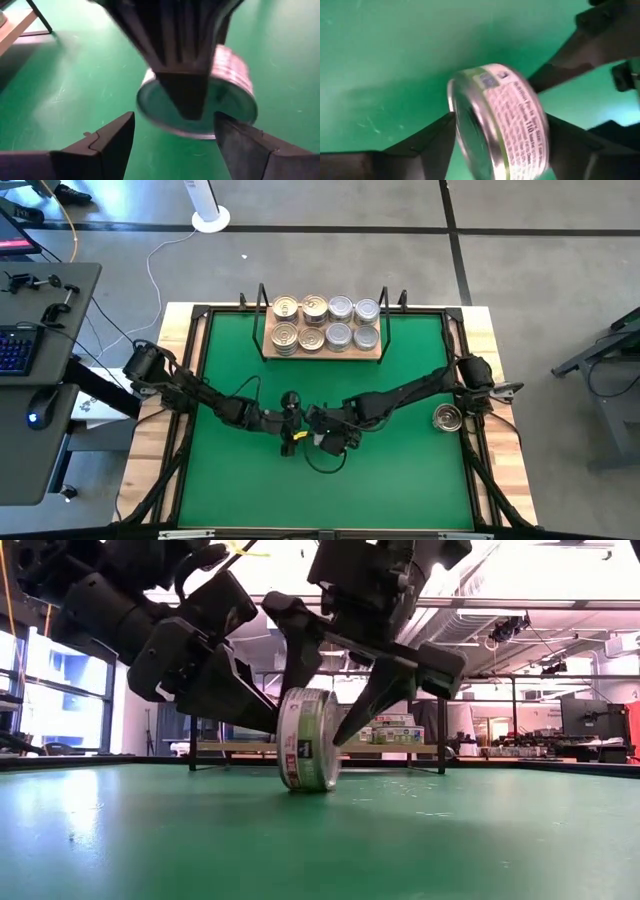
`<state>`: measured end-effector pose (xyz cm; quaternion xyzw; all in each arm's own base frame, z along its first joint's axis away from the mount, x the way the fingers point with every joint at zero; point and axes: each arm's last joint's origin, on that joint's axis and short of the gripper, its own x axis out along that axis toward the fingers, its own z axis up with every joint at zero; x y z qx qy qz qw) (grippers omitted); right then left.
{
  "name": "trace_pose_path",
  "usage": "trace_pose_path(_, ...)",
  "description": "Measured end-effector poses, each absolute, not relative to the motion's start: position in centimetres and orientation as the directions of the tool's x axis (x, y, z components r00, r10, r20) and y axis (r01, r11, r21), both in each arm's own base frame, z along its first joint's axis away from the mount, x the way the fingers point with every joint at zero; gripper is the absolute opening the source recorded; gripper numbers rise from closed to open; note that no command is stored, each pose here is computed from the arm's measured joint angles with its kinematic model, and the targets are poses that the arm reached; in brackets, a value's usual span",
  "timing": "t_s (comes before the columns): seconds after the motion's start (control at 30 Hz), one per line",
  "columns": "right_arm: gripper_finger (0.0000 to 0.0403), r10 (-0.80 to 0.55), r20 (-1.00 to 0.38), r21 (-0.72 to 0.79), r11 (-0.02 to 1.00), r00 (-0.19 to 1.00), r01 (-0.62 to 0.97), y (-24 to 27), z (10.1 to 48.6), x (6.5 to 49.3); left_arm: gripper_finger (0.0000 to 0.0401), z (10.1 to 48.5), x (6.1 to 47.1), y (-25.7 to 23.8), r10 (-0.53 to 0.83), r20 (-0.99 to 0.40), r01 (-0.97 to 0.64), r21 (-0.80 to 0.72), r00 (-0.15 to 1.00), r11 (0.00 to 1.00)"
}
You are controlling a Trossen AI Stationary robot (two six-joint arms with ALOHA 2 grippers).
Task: Stack canned seafood by type on shelf
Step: Stack the green tuna can on top of the other green tuna can
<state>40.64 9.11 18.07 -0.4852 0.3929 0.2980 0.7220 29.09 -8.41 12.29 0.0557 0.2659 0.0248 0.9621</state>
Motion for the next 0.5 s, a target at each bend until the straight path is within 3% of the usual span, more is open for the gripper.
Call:
trace_pose_path(0.1,0.0231,0.055,-0.866,-0.441,0.384,0.496,-0.811,9.2,17.9,40.5,0.0254,12.3,29.1,-8.4,0.078,-0.512,-0.017,0.124,0.856,0.992)
trace_pose_path(0.27,0.0128,0.055,-0.871,-0.403,0.489,0.489,-0.773,9.7,17.9,40.3,0.0254,12.4,28.7,-8.7,0.082,-0.532,-0.006,0.143,0.843,0.99)
trace_pose_path(0.37,0.0127,0.031,-0.886,-0.367,0.561,0.462,-0.742,10.0,18.1,39.7,0.0254,12.9,27.8,-9.1,0.117,-0.565,-0.03,0.161,0.817,0.987)
trace_pose_path(0.5,0.0127,-0.109,-0.885,-0.408,0.652,0.453,-0.639,9.9,19.5,38.5,0.0254,14.0,25.9,-9.7,0.225,-0.598,-0.118,0.214,0.769,0.97)
